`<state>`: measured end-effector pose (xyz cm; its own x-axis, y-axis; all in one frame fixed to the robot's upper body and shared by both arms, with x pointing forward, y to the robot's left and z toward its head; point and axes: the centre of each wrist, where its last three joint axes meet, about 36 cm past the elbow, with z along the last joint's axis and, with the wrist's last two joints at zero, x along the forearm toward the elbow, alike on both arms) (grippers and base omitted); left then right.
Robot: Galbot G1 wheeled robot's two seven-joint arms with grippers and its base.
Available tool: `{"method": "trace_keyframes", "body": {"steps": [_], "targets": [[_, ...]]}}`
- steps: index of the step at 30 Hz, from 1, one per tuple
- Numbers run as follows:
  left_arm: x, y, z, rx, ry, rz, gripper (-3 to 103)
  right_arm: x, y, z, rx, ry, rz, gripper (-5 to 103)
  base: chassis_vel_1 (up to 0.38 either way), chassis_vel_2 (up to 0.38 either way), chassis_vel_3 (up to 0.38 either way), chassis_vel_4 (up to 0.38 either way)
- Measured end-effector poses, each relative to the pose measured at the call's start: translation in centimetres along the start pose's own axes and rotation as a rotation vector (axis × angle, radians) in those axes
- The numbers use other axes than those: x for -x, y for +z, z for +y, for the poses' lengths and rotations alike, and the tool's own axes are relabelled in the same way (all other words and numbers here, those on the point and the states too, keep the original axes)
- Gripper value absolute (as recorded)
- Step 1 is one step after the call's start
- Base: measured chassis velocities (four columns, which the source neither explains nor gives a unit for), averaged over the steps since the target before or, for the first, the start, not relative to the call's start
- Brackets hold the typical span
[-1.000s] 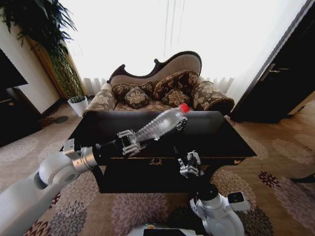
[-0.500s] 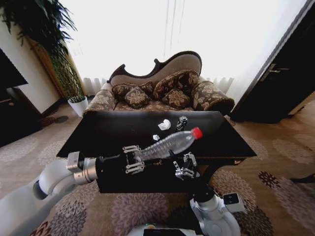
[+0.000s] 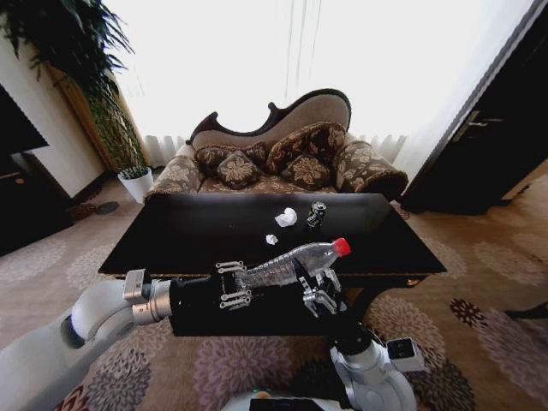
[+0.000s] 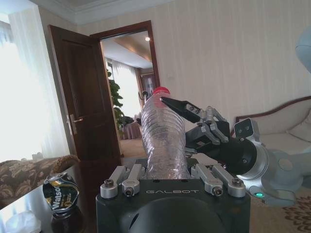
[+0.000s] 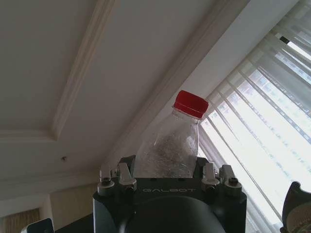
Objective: Move to the front of the table and place the trash on the table into the trash bin.
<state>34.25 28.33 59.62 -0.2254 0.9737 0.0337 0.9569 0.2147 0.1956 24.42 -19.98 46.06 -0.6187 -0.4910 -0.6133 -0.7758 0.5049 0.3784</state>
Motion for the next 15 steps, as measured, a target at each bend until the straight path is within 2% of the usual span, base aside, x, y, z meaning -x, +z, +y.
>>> {"method": "trace_keyframes", "body": {"steps": [3, 6, 9, 14, 15], "targets": [[-0.04, -0.05, 0.01, 0.002, 0.0, 0.0, 36, -0.06, 0.03, 0.01, -0.002, 0.0, 0.0, 50, 0.0, 0.0, 0.0, 0.0], [-0.07, -0.09, 0.03, 0.003, 0.0, 0.001, 36, -0.1, 0.0, -0.01, -0.004, 0.0, 0.0, 47, 0.0, 0.0, 0.0, 0.0], [-0.12, -0.2, 0.06, 0.01, -0.002, 0.006, 36, -0.17, -0.06, -0.04, -0.007, 0.0, 0.001, 38, 0.0, 0.0, 0.0, 0.0], [-0.41, -0.1, -0.24, 0.007, -0.015, 0.014, 34, -0.2, -0.12, -0.08, -0.011, -0.003, 0.002, 35, 0.0, 0.0, 0.0, 0.0], [-0.64, 0.0, -0.46, 0.001, -0.025, 0.017, 40, -0.26, -0.17, -0.17, -0.014, -0.003, 0.004, 35, 0.0, 0.0, 0.0, 0.0]]}}
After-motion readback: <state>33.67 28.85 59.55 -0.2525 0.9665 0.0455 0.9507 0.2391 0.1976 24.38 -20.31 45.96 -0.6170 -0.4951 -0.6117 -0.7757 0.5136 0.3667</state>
